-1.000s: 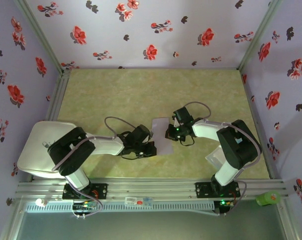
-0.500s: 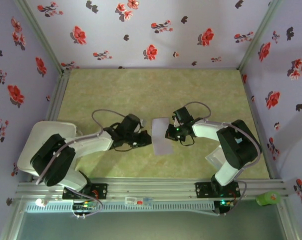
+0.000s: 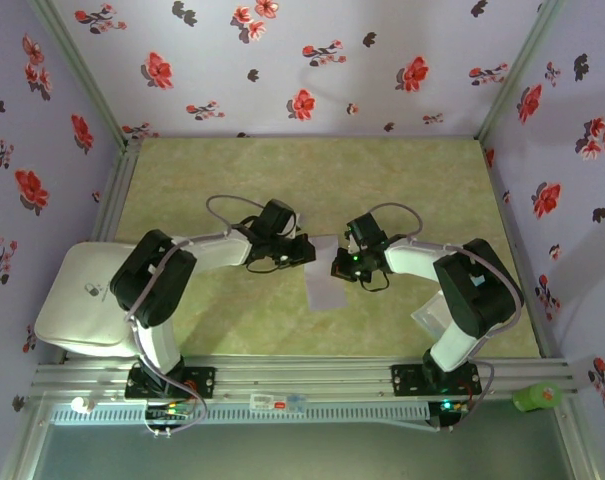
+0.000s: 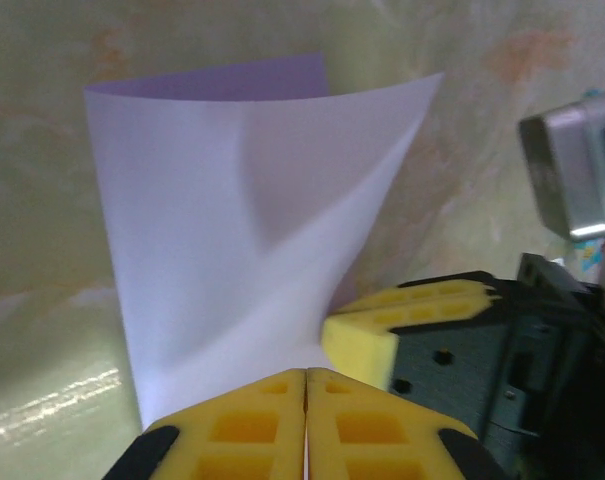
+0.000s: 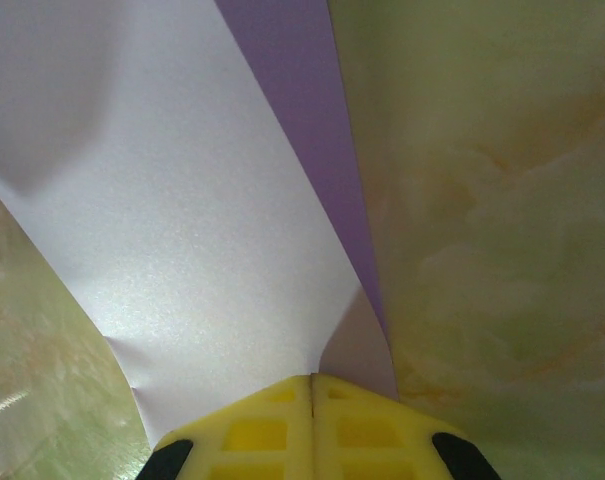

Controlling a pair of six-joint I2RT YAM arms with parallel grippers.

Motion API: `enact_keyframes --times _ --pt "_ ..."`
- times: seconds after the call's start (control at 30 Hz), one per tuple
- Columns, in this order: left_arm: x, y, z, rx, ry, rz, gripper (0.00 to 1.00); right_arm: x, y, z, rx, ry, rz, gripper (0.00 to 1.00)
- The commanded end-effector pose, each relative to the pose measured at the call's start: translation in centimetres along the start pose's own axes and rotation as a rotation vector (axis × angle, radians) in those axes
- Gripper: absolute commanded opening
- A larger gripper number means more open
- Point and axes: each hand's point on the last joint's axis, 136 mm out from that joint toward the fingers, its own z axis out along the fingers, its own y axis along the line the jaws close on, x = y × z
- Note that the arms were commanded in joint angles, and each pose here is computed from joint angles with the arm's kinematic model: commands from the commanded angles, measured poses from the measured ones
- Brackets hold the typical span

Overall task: Fold a paper plane with a square sheet of paper (pick it up from the middle)
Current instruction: First fold the square sheet of paper in half at the center of the table.

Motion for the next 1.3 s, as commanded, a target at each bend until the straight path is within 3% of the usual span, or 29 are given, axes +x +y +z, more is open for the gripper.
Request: enact_keyframes --times 0.0,0.47,0.73,1.03,1.27 --pt "-0.6 0.1 0.7 0.011 0.018 0.015 0.09 3.8 -6.4 0.8 0.245 0.118 0.064 0.00" --pt "2.2 7.2 3.4 -0.118 0.073 -0.068 0.08 4.0 -6.7 0.8 0.253 0.123 0.065 0.00" --pt "-0.8 3.2 0.8 -0.021 0.035 -0.050 0.08 3.9 -6.6 0.9 0.258 0.128 0.059 0.00" --pt "-2.4 1.7 1.3 0.017 0.049 -0.053 0.05 3.8 -6.8 0.7 0.267 0.120 0.062 0.00" --pt "-2.2 3.6 2.4 -0.014 0.079 -0.086 0.03 3.8 -6.9 0.7 0.269 0.117 0.064 0.00"
